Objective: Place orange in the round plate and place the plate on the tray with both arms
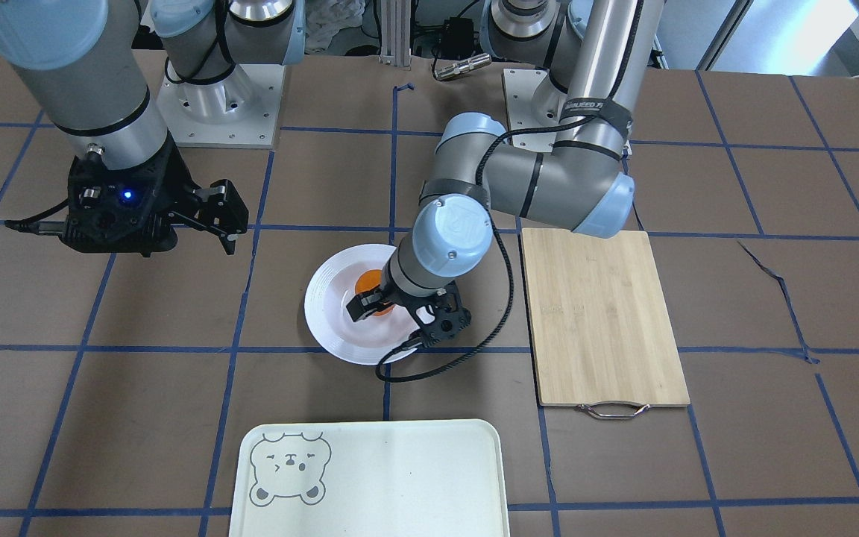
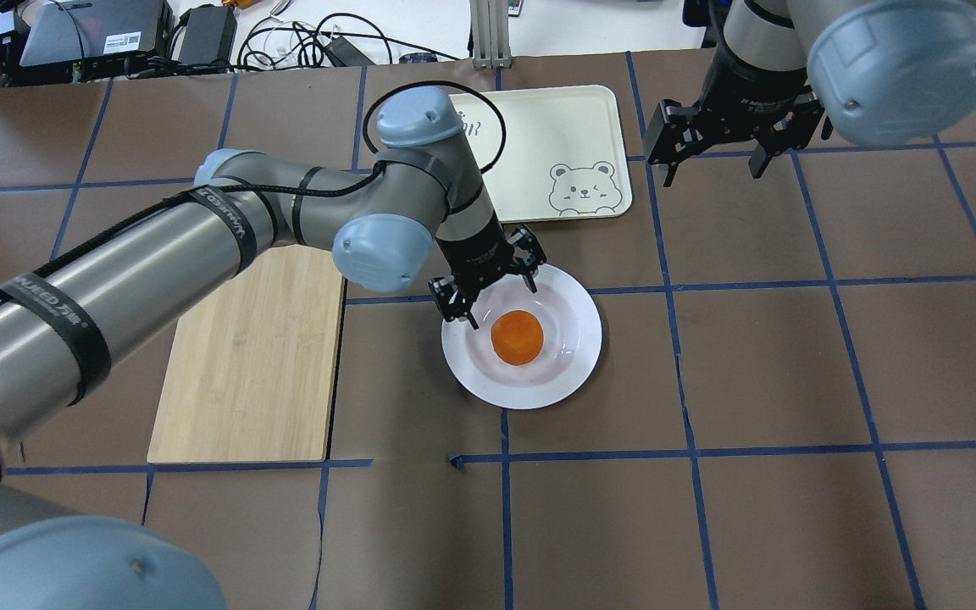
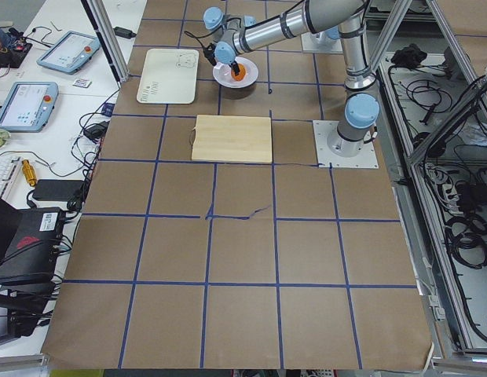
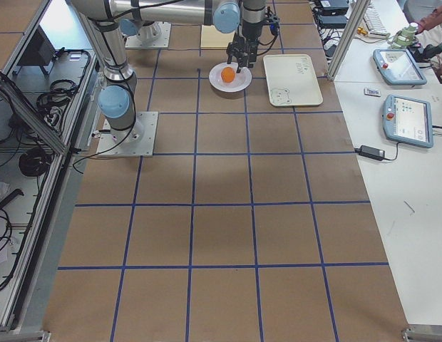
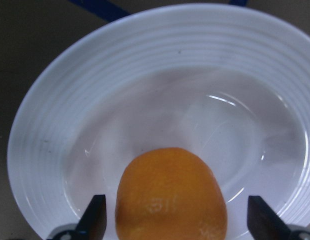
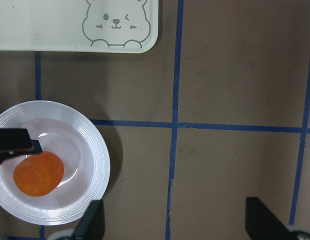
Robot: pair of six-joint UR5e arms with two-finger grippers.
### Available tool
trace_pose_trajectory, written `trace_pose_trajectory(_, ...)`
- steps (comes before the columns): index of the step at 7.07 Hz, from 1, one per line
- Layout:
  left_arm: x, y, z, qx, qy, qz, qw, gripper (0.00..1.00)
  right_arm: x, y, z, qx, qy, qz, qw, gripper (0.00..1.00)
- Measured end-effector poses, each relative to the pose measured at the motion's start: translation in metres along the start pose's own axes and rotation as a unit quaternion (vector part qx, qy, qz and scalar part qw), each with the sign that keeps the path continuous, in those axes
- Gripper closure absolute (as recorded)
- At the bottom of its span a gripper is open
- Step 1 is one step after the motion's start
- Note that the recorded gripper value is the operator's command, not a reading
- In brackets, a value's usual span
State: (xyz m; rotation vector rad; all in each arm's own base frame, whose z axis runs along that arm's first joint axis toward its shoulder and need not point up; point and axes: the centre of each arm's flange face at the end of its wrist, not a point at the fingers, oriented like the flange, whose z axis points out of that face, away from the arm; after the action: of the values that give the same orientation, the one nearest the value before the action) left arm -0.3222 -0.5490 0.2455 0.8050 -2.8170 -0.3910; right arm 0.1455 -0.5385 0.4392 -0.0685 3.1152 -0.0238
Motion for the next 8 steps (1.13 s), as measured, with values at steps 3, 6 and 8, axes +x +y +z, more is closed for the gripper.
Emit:
trace_pose_trajectory(3,-0.041,-0.041,-0.177,0.017,0.022,-0.005,0.9996,0.00,0.005,0.012,0.104,-0.018,-0.130,0.033,0.9908,0.00)
trace_pose_trajectory(6,-0.082,0.008,-0.283,0.100,-0.003,0.144,0.9844,0.00,-0.016,0.059,0.213,0.005,-0.226,0.079,0.9709,0.00)
trace_pose_trajectory(8,-0.102,0.026,-0.289,0.126,-0.036,0.178,0.9752,0.00,-0.021,0.062,0.247,0.005,-0.239,0.113,0.9644,0.00)
